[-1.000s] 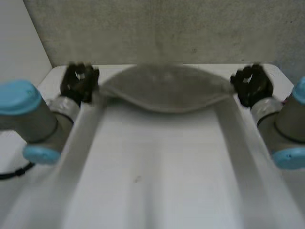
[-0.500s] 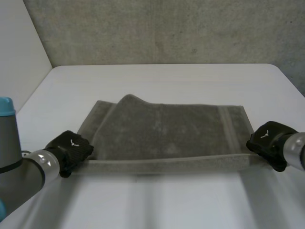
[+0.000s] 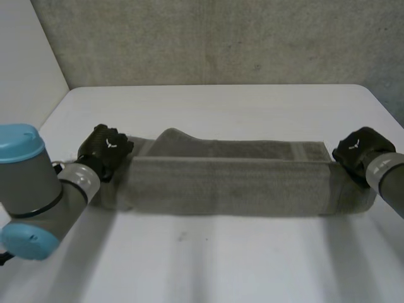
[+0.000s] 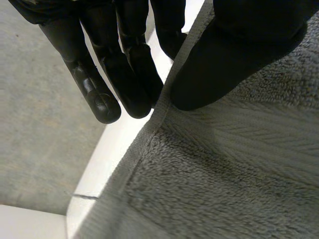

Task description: Fold the towel.

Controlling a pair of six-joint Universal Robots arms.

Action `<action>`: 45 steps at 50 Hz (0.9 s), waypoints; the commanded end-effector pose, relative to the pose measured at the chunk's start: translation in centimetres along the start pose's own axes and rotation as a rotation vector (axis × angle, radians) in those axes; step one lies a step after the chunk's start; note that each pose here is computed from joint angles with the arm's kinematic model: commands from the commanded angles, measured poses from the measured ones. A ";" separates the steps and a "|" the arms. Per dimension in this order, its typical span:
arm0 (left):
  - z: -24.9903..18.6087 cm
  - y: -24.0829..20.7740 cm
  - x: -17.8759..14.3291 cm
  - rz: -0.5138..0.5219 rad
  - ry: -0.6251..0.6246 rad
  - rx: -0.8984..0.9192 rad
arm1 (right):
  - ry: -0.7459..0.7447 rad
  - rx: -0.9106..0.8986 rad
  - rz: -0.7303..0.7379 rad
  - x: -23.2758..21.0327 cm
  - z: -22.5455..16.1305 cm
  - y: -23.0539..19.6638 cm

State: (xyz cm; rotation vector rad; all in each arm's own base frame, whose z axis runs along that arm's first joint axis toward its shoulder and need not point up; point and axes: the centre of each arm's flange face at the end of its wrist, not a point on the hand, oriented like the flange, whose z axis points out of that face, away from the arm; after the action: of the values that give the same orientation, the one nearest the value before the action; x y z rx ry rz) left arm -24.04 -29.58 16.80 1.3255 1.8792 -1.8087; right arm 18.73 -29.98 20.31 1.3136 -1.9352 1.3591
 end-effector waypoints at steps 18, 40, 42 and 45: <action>12.6 0.2 0.1 0.034 -0.146 0.185 | 0.293 0.170 0.056 -1.0 12.6 -1.3; 10.6 -3.4 -1.8 0.027 -0.187 0.248 | 0.399 0.320 0.292 4.5 7.4 -4.1; 9.6 -4.0 -2.4 0.023 -0.194 0.251 | 0.382 0.345 0.313 4.8 6.3 -4.5; 7.4 -4.6 -3.1 0.002 -0.191 0.245 | 0.308 0.363 0.333 4.5 4.5 -4.9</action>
State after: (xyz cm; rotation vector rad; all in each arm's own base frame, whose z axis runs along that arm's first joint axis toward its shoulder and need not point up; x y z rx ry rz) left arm -30.01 -39.48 17.12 1.2062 1.5857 -2.1158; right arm 21.69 -39.31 21.44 0.8553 -1.7189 1.9265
